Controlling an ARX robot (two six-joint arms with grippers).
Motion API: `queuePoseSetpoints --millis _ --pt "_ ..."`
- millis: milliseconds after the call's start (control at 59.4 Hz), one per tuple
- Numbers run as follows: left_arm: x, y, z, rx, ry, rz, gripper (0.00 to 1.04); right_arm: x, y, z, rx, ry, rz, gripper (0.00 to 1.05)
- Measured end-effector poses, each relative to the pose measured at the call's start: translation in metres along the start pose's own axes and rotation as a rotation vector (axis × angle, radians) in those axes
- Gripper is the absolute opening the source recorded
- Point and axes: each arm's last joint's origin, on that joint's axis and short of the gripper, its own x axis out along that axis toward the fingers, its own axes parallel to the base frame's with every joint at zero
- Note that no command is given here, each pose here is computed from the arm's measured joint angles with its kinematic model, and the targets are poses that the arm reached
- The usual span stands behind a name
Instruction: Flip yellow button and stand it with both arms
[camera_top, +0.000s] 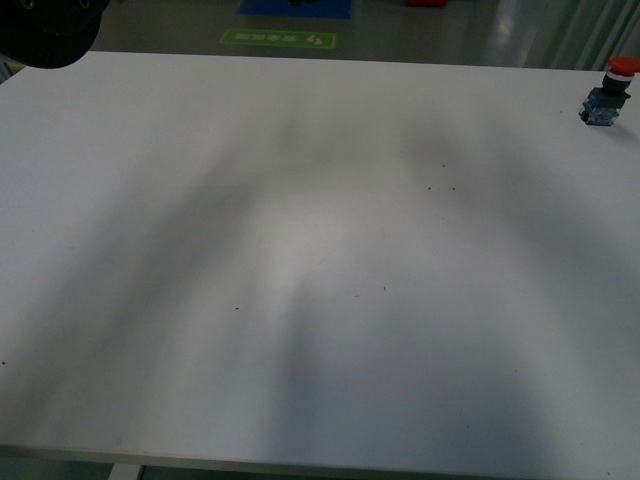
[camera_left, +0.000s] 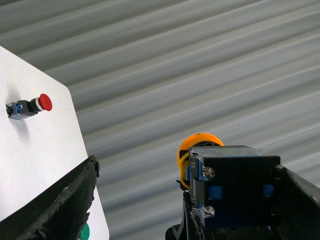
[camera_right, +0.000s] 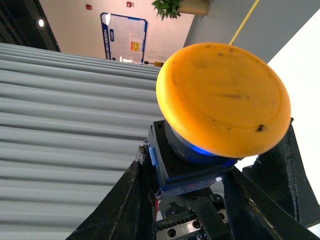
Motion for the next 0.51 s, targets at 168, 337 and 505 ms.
queuePoseSetpoints --millis 168,337,505 --pt "0.000 0.000 0.000 -0.001 0.000 0.001 0.98 -0.002 -0.003 0.007 -0.012 -0.010 -0.011 0.40" --pt "0.002 0.002 -0.004 -0.006 0.017 0.002 0.98 -0.015 -0.011 0.018 -0.039 -0.037 -0.041 0.40" --pt "0.004 0.007 -0.010 -0.030 0.041 0.011 0.98 -0.029 -0.021 0.032 -0.067 -0.078 -0.073 0.39"
